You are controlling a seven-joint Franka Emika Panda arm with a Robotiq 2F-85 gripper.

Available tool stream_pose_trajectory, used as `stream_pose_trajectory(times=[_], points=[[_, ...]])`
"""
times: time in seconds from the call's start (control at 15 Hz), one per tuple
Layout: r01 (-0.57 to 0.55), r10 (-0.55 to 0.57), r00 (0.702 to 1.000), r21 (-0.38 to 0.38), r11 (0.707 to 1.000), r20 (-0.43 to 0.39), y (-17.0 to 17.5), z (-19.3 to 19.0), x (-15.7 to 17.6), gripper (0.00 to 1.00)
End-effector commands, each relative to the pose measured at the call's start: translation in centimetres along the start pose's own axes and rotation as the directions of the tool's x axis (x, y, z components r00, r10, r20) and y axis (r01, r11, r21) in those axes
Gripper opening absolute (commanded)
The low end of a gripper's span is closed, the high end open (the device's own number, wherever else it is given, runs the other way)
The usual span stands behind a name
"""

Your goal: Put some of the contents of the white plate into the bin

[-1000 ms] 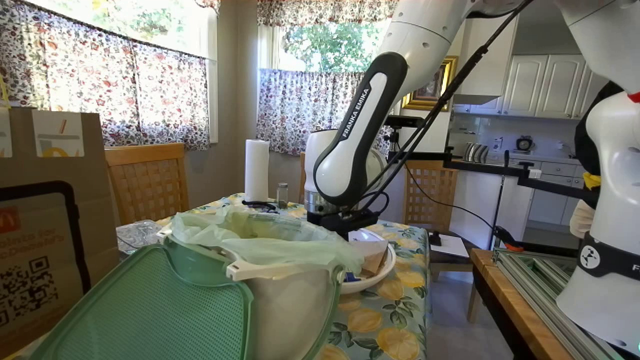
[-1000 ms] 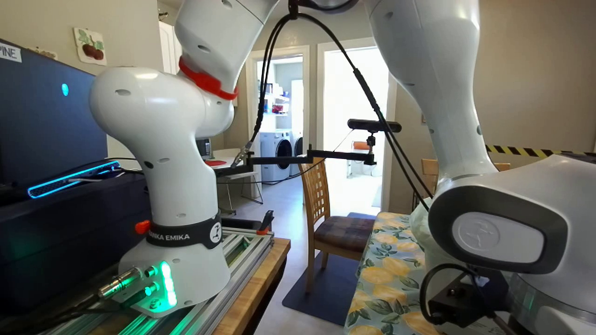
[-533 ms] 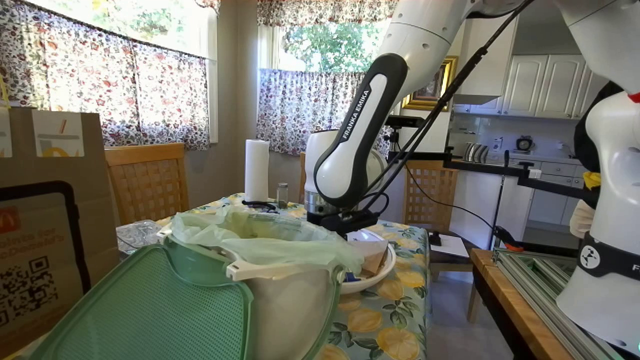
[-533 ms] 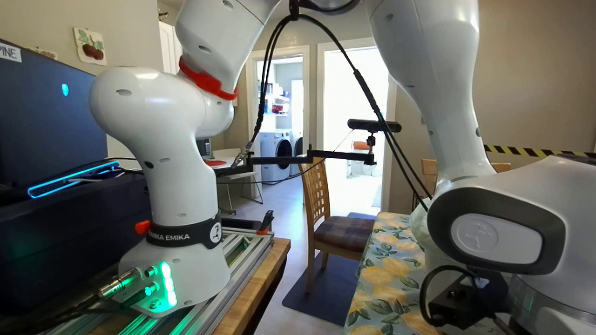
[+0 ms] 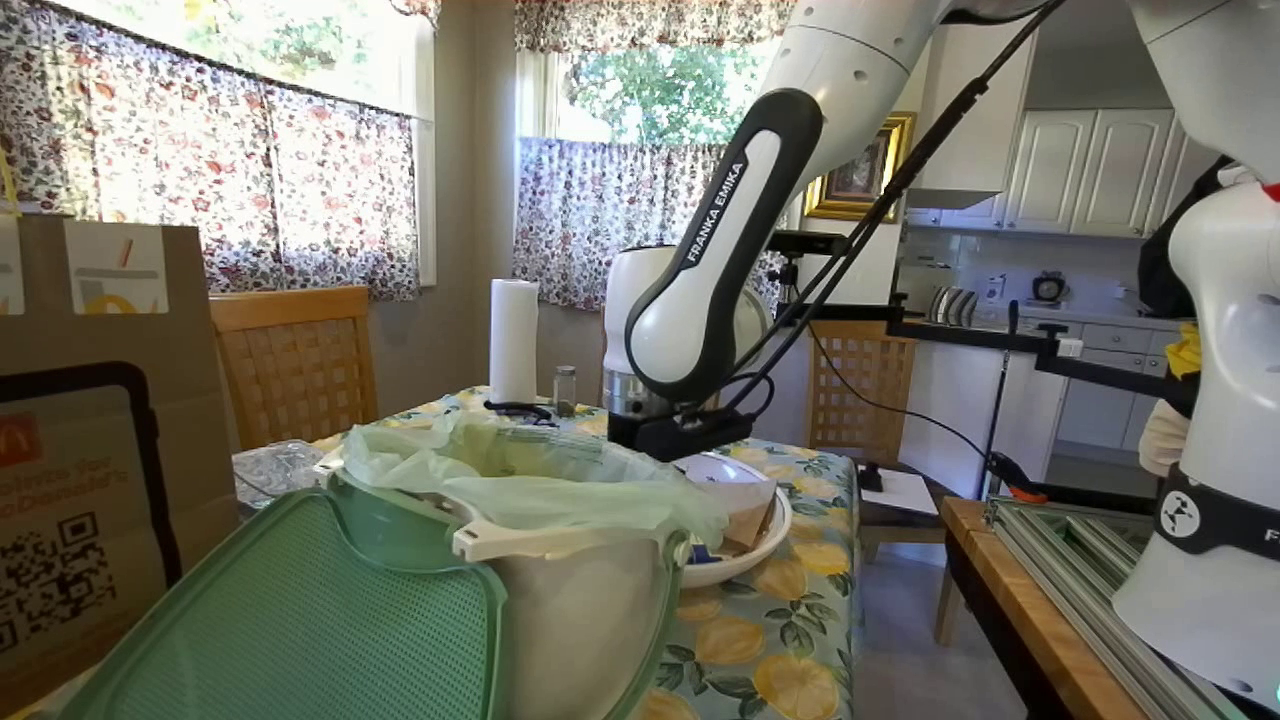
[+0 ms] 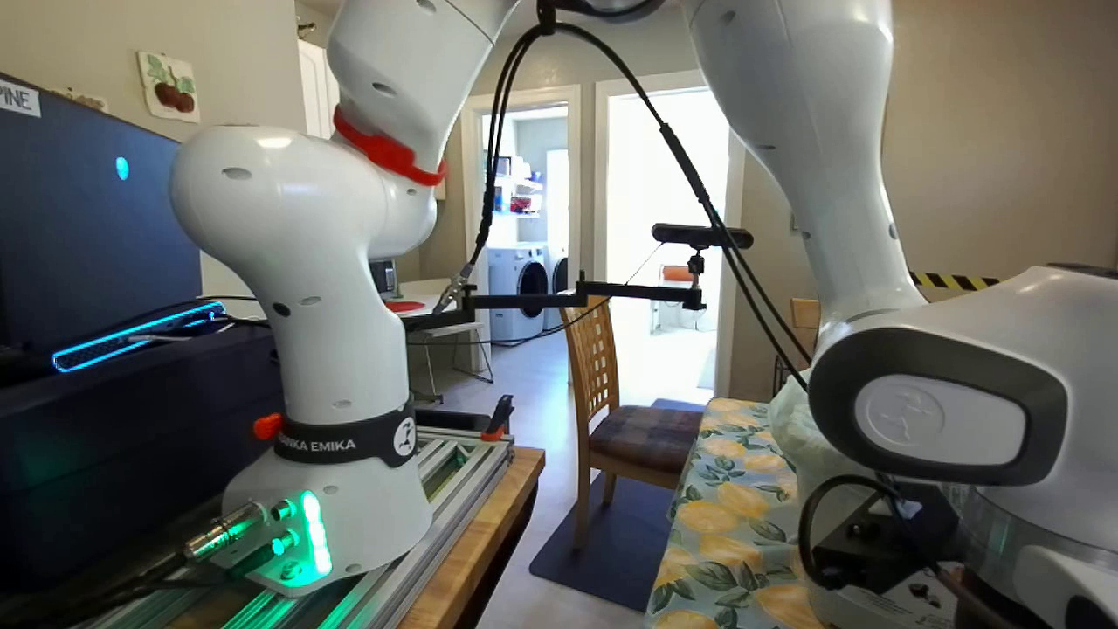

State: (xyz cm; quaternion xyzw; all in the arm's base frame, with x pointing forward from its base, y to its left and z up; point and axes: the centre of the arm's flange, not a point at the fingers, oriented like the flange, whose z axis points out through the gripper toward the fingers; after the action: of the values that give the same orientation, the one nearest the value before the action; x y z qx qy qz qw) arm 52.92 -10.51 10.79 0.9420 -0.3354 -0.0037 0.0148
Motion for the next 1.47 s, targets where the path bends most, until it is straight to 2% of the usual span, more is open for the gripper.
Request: stream_pose_trajectory(times=[0.0, 0.07, 0.2, 0.67, 0.8, 0.87, 1.4], points=[[0.058, -0.059, 0.998, -0.045, 0.997, -0.024, 0.1, -4.0, -0.9, 0.06], [0.076, -0.078, 0.996, -0.062, 0.995, -0.034, 0.1, -4.2, -0.8, 0.29], [0.111, -0.113, 0.993, -0.068, 0.992, -0.033, 0.3, -4.2, -0.8, 0.32], [0.168, -0.171, 0.985, -0.096, 0.981, -0.024, 1.0, -1.9, -2.1, 0.82], [0.182, -0.187, 0.981, -0.098, 0.978, -0.046, 1.2, -1.3, -2.2, 0.97], [0.185, -0.191, 0.98, -0.099, 0.978, -0.058, 1.3, -1.0, -2.2, 1.0], [0.154, -0.156, 0.969, -0.03, 0.988, -0.193, 2.1, 0.7, -2.4, 1.0]])
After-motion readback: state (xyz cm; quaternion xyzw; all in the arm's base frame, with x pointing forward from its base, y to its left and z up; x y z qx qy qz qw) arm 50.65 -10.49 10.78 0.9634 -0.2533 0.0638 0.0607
